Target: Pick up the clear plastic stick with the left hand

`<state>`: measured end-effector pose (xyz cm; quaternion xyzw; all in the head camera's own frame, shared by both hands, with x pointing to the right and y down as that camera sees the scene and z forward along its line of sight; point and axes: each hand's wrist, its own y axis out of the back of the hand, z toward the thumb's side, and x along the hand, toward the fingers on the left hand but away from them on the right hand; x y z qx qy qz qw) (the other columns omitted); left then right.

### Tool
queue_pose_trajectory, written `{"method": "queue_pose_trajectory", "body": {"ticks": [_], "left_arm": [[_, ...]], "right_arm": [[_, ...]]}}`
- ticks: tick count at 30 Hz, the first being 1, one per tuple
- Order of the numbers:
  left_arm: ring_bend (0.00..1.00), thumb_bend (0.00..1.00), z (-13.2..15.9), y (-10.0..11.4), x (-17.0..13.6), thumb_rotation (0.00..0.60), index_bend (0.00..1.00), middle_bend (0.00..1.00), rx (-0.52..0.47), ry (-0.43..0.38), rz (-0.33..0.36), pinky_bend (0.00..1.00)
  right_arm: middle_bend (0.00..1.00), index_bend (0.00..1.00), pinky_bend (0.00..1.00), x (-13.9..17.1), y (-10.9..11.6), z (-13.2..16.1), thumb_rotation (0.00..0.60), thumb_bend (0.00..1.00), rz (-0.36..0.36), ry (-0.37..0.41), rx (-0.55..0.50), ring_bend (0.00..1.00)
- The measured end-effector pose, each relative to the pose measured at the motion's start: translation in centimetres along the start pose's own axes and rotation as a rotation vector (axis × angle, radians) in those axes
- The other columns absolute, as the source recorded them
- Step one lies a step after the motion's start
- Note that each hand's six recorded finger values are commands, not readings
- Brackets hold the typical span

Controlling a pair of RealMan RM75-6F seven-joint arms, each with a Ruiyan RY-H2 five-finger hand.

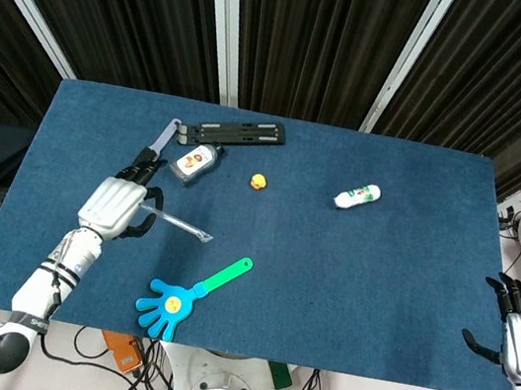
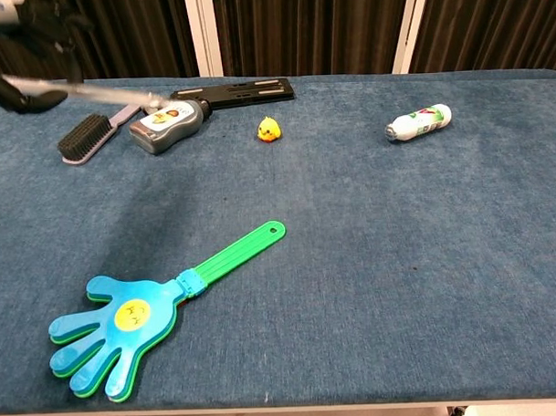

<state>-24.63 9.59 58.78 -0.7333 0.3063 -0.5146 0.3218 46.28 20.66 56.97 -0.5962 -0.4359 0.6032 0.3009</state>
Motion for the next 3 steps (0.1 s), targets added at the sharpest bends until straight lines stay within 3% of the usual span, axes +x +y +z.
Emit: {"method": "queue_pose_trajectory", "body": {"ticks": [3], "left_arm": [[0.0, 0.48, 1.59, 1.49, -0.83, 0.6, 0.55, 0.02, 0.023, -0.039, 0.013, 0.16]], "right_arm": [[0.14, 0.21, 0.07, 0.04, 0.0, 0.01, 0.6, 0.31, 0.0, 0.001, 0.0, 0.11]]}}
